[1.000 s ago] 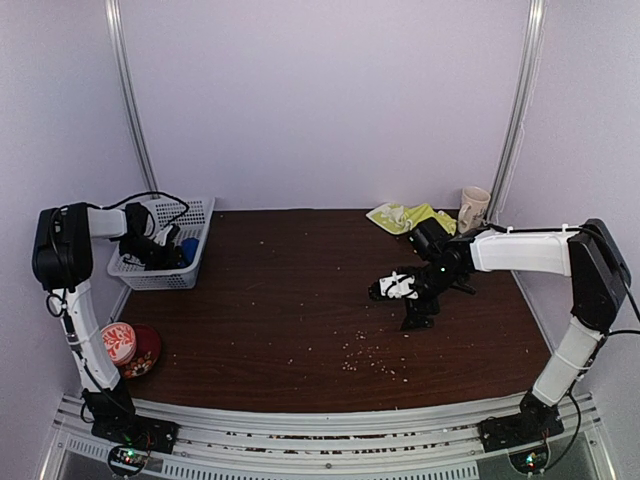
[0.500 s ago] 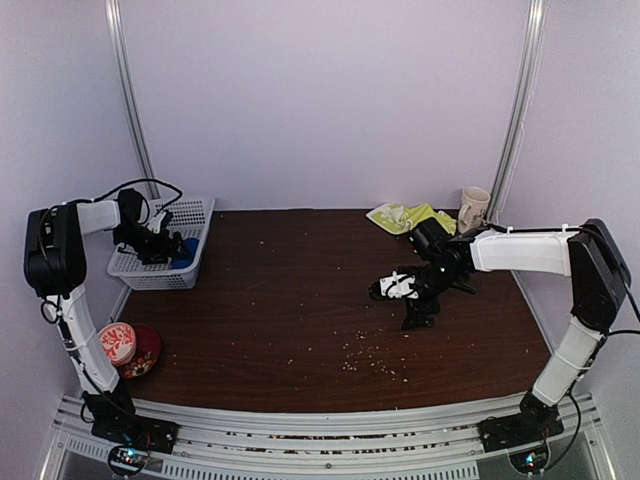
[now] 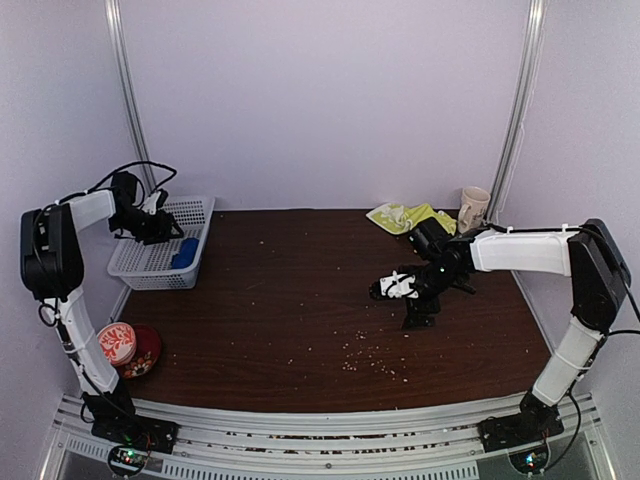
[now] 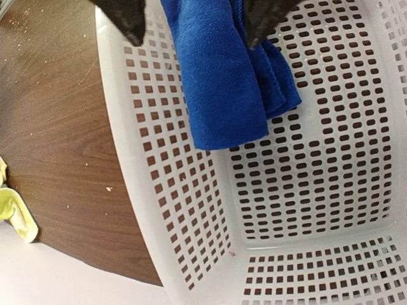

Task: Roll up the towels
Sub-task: Move the bin to the corner of the board.

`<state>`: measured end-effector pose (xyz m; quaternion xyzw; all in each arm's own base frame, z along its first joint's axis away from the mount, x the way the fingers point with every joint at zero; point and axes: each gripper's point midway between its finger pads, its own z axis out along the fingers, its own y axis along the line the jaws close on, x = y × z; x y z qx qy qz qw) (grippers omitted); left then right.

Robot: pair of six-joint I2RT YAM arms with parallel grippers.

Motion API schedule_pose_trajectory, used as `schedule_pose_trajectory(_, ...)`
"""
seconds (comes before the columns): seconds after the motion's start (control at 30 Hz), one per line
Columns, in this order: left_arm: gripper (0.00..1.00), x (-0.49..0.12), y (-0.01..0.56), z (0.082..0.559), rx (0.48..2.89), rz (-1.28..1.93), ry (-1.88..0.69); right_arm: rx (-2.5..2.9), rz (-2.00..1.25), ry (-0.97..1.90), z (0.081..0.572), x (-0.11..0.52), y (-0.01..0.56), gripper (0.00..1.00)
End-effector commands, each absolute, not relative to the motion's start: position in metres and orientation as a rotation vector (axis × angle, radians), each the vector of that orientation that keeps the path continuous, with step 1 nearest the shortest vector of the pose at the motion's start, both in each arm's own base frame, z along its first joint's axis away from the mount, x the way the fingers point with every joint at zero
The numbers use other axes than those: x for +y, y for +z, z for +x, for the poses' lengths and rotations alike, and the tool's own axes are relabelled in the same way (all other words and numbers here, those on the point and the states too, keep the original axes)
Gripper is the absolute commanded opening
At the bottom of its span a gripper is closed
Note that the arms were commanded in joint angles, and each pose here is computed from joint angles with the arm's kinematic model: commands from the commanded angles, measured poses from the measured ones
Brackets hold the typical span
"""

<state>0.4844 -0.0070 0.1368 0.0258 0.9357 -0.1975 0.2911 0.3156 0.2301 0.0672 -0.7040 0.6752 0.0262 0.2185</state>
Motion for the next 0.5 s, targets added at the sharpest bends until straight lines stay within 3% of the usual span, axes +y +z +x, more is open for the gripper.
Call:
schedule_pose_trajectory(0.0,0.46,-0.023,0.141,0.502,2.417,0.144,-0.607,1.874,-1.93,0.041,0.321,0.229,0.07,1.0)
schedule_pose_trajectory(0.27,0.36,-0.048,0.144,0.518,2.327,0.221,-0.754,1.895,-1.944,0.037,0.321,0.228,0.062,1.0)
schedule_pose_trajectory(0.47,0.16,-0.049,0.132,0.528,2.327,0.198,-0.789,1.9,-1.95,0.036,0.321,0.227,0.059,1.0)
